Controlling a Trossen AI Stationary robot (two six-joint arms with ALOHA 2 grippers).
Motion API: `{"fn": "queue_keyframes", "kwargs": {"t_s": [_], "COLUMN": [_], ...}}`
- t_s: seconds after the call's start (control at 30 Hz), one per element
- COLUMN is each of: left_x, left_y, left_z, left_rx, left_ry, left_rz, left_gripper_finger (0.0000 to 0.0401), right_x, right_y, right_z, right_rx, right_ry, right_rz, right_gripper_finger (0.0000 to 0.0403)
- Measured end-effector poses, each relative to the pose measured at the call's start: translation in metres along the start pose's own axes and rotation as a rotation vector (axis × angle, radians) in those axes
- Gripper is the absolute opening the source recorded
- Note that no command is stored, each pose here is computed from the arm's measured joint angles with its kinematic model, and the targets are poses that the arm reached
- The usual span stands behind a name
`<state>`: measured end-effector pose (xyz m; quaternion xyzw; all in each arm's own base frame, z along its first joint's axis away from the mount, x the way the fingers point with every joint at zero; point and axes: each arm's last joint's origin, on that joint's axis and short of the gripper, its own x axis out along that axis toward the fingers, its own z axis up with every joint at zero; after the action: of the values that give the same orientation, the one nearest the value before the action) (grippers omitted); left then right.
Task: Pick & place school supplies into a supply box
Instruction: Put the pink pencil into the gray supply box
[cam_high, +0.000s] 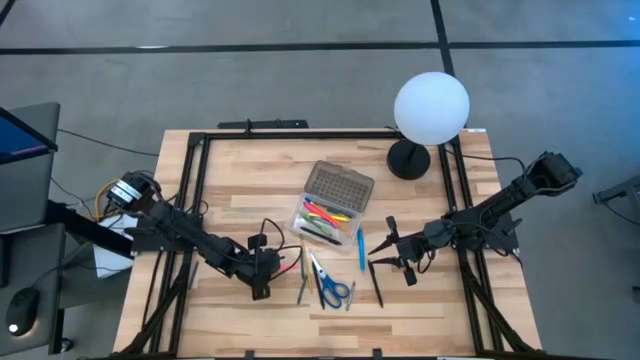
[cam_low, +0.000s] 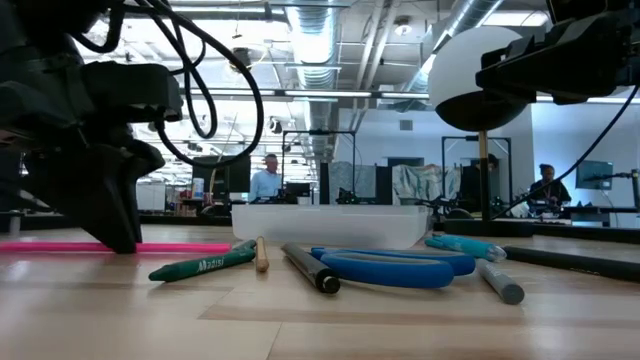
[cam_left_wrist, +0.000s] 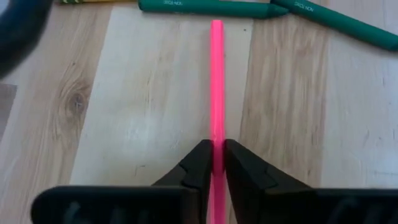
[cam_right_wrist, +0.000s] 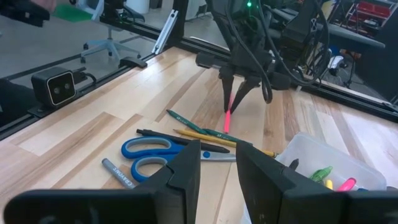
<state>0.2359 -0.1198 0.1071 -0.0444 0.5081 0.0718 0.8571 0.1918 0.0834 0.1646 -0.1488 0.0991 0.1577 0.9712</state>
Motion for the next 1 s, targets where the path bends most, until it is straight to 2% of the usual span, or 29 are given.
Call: {"fn": "queue_keyframes", "kwargs": {"t_s": [0.13, 0.6, 0.8, 1.0], "left_x": [0.0, 0.01, 0.009, 0.009], "left_y": [-0.004, 0.005, 0.006, 0.006], "left_z": [-0.001, -0.036, -0.042, -0.044], "left_rx": [0.039, -0.061, -0.06, -0.065], "left_ry": [-0.052, -0.342, -0.386, -0.365], "left_rz": [0.016, -0.016, 0.008, -0.02], "left_gripper_finger": [0.001, 0.0, 0.0002, 0.0001], "right_x": [0.0, 0.0, 0.0, 0.0], "right_y": [0.0, 0.0, 0.0, 0.0], "right_z": [0.0, -0.001, -0.001, -0.001], "right_rx": [0.001, 0.007, 0.008, 0.008], "right_ry": [0.0, 0.005, 0.004, 0.005], "right_rz": [0.0, 0.002, 0.001, 0.0], "right_gripper_finger": [0.0097, 0.0097, 0.0097, 0.0097]}}
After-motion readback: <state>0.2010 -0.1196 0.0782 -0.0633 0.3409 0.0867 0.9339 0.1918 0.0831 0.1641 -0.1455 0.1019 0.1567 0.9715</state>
